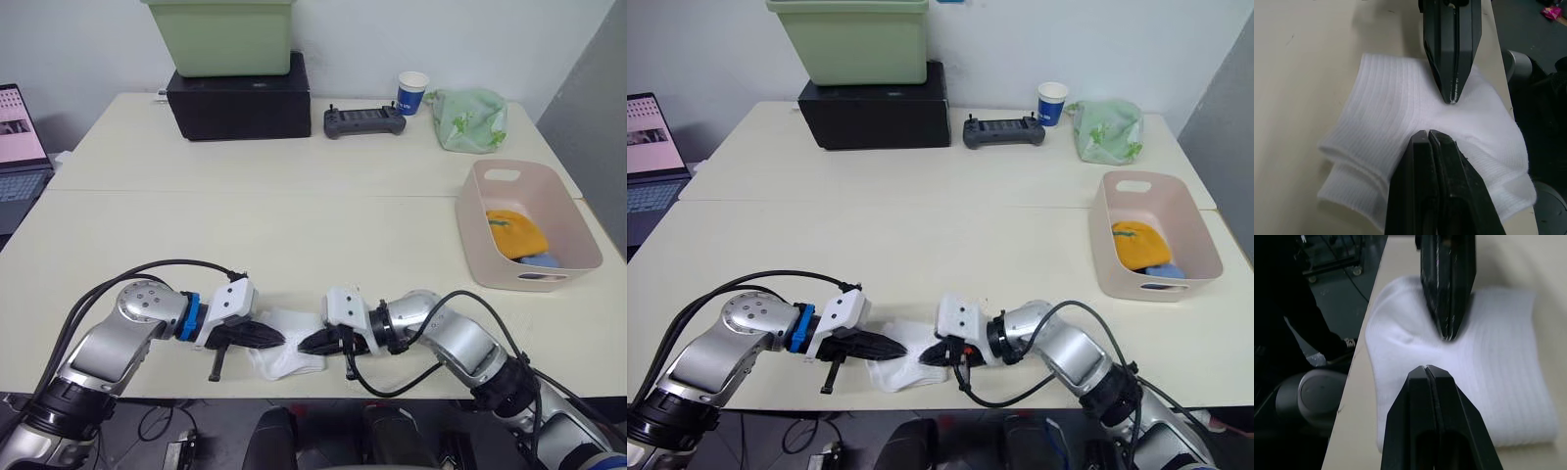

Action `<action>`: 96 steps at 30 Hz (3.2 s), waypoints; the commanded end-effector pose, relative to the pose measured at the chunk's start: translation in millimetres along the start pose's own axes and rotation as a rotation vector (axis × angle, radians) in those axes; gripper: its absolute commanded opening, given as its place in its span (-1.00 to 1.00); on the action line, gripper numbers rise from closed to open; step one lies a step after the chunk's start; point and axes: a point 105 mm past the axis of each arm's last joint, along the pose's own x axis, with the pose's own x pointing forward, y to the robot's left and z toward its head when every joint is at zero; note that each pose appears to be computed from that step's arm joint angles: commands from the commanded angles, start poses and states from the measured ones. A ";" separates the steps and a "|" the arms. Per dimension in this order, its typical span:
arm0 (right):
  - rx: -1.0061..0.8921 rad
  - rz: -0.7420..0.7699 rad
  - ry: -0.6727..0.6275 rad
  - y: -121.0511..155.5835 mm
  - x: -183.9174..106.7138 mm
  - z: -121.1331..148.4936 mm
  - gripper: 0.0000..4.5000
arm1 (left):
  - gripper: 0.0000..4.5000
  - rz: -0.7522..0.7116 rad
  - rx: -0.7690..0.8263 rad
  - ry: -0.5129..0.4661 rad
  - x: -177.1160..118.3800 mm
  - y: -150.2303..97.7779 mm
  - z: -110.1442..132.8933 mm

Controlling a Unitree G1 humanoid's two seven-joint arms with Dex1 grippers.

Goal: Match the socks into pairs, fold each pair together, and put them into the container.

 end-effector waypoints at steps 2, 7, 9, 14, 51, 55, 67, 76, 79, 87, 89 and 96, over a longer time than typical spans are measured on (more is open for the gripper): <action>-0.066 0.062 0.037 10.7 -3.4 -4.9 -0.99 | -1.00 0.017 0.028 0.010 -5.5 -1.0 0.9; -0.053 -0.005 0.075 8.6 -17.9 -18.4 -0.99 | -1.00 0.026 0.001 0.071 -13.5 -1.6 -21.1; -0.051 -0.027 0.051 7.7 -21.4 -13.9 -0.99 | -1.00 0.031 -0.003 0.069 -14.5 0.0 -23.6; -0.068 -0.077 0.002 5.0 -30.4 -0.2 -0.99 | -1.00 0.040 0.027 0.025 -14.7 3.3 -12.2; 0.880 -0.103 -0.055 -4.5 8.4 22.0 0.99 | -1.00 0.085 0.017 0.090 -19.6 -14.0 -32.6; 0.897 -0.119 -0.101 -14.8 14.7 30.0 0.99 | -1.00 0.100 0.013 0.077 -20.3 -14.0 -30.3; 0.772 -0.205 -0.061 -17.8 9.0 23.7 -0.63 | -1.00 0.197 -0.098 -0.170 -23.3 0.0 -0.7; 0.575 -0.348 -0.014 -5.0 -43.0 5.4 -1.00 | -0.92 0.233 -0.067 -0.347 -10.8 35.2 69.7; 0.520 -0.448 -0.010 0.6 -66.9 0.5 -1.00 | -0.61 0.203 -0.012 -0.411 2.9 46.2 105.7; 0.392 -0.806 -0.177 21.2 -140.1 22.0 -1.00 | 0.52 0.012 0.093 -0.438 41.5 57.3 178.9; 0.345 -0.865 -0.187 25.2 -156.6 27.4 -1.00 | 0.80 -0.011 0.097 -0.447 42.7 59.1 186.7; 0.166 -1.240 -0.151 25.4 -263.0 53.6 -1.00 | 0.98 -0.102 0.114 -0.477 47.1 55.7 206.8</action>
